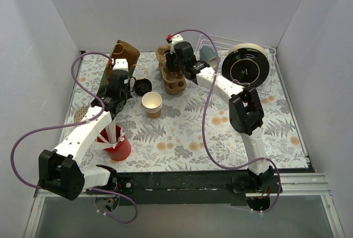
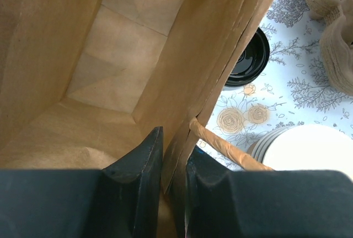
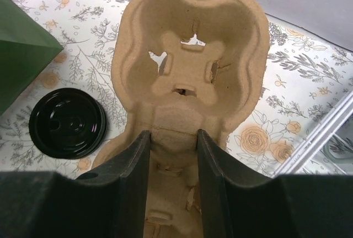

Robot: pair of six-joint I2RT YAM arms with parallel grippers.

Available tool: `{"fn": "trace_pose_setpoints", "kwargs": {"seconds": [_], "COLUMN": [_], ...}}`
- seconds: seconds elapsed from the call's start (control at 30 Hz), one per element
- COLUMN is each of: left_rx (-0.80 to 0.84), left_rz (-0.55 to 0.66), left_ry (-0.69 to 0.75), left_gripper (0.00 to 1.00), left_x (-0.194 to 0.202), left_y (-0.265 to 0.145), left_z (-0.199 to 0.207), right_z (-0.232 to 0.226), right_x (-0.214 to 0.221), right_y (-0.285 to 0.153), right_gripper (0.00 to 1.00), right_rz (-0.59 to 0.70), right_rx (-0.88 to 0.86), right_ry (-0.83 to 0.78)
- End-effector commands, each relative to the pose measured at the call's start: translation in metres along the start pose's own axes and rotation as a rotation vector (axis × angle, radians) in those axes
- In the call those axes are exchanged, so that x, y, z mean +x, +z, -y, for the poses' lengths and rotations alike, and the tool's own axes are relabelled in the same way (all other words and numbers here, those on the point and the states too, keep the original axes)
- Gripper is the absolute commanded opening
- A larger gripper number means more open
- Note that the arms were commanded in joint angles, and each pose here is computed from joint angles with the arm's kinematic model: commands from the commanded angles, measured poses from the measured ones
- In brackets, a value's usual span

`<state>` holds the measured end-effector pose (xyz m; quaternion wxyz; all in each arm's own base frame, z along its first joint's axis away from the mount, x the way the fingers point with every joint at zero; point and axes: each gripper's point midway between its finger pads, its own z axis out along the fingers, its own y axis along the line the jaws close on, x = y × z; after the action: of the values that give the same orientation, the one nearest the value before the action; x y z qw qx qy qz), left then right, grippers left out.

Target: Pack the takeout coffee

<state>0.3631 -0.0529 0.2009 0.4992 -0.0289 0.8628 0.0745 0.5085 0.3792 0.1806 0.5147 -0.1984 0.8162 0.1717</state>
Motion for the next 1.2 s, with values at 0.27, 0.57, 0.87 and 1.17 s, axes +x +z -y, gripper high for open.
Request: {"fn": "trace_pose_setpoints", "kwargs": {"seconds": [0.27, 0.57, 0.87, 1.17], "left_rx": [0.071, 0.602, 1.127, 1.28], "left_rz": [0.247, 0.481, 0.314, 0.123], "left_ry": [-0.033, -0.078, -0.096, -0.116], "left_gripper": [0.0, 0.0, 0.0, 0.0], "left_x": [-0.144, -0.22, -0.159, -0.094], "left_y": [-0.077, -0.198, -0.253, -0.255], "left_z": [-0.011, 0.042, 0.104, 0.135], "right_z": [0.006, 0.039, 0.063, 0.079], "right_x": [-0.126, -0.14, -0.093, -0.031], "right_y": [-0.142, -0.262, -0.342, -0.387], "right_gripper": [0.3, 0.31, 0.31, 0.31], "right_rz": [0.22, 0.297, 0.296, 0.238], "right_rx": [0.03, 0.148, 0.212, 0.253], "right_ry": [-0.068, -0.069, -0.036, 0.016]}}
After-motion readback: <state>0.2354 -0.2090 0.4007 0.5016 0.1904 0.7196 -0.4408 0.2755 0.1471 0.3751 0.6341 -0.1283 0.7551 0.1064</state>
